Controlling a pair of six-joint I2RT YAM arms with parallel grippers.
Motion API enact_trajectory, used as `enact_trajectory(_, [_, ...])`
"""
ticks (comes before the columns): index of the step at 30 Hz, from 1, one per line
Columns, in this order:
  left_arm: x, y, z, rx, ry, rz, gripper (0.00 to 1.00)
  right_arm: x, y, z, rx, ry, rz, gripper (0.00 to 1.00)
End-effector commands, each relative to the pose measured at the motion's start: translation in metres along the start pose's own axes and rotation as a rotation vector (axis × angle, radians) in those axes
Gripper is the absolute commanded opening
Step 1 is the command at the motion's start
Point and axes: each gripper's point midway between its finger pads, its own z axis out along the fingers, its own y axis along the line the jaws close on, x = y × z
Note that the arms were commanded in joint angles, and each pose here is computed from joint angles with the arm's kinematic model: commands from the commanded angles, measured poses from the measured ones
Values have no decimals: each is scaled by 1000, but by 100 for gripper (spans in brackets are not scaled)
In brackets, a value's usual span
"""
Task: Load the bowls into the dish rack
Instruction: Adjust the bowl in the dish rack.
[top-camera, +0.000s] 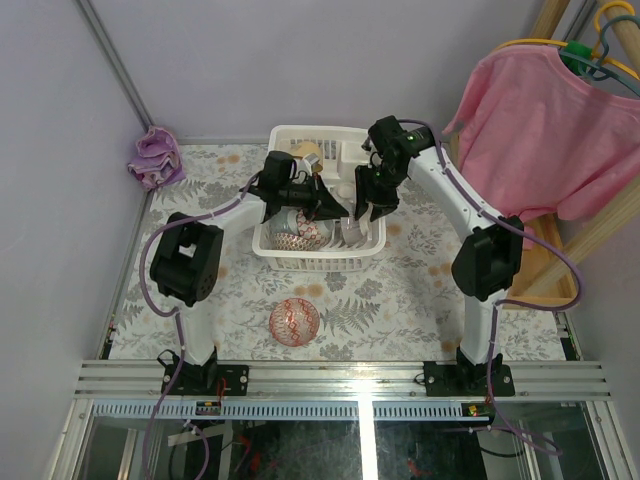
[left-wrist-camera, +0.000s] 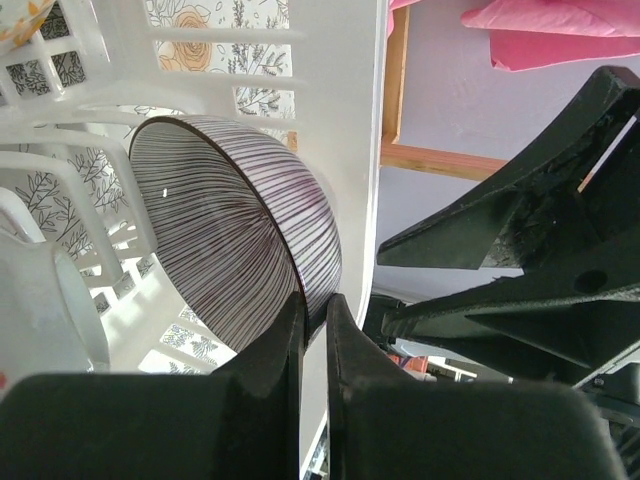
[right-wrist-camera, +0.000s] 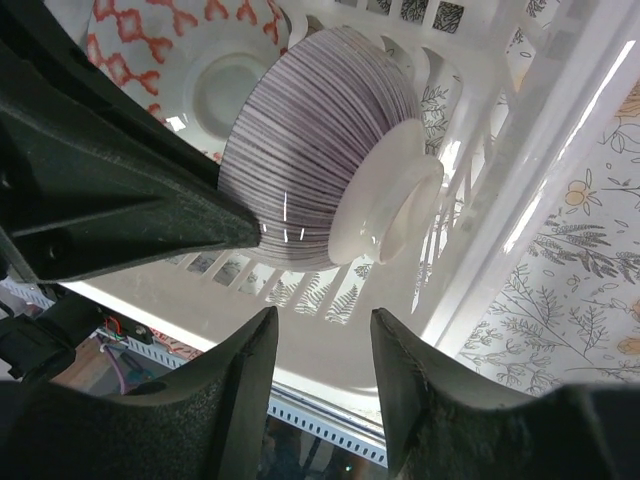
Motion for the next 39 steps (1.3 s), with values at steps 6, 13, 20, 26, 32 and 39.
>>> enact_trajectory(6, [22, 116, -11, -373, -15, -148, 0, -2, -1, 10, 36, 33, -24, 41])
enact_trajectory(13, [19, 128, -16, -429, -17, -153, 0, -4, -5, 18, 53, 33, -12, 34])
enact_trajectory(20, [23, 139, -20, -473, -5, -149, 0, -7, -6, 28, 58, 44, -10, 31])
enact_trajectory(26, [24, 147, -20, -504, 2, -157, 1, -10, -6, 34, 55, 51, -9, 29])
enact_trajectory(32, [23, 150, -20, -523, 10, -154, 2, -13, -7, 37, 59, 51, -12, 29])
enact_trajectory(39, [21, 148, -22, -533, 14, -140, 2, -12, -12, 43, 82, 56, -7, 27])
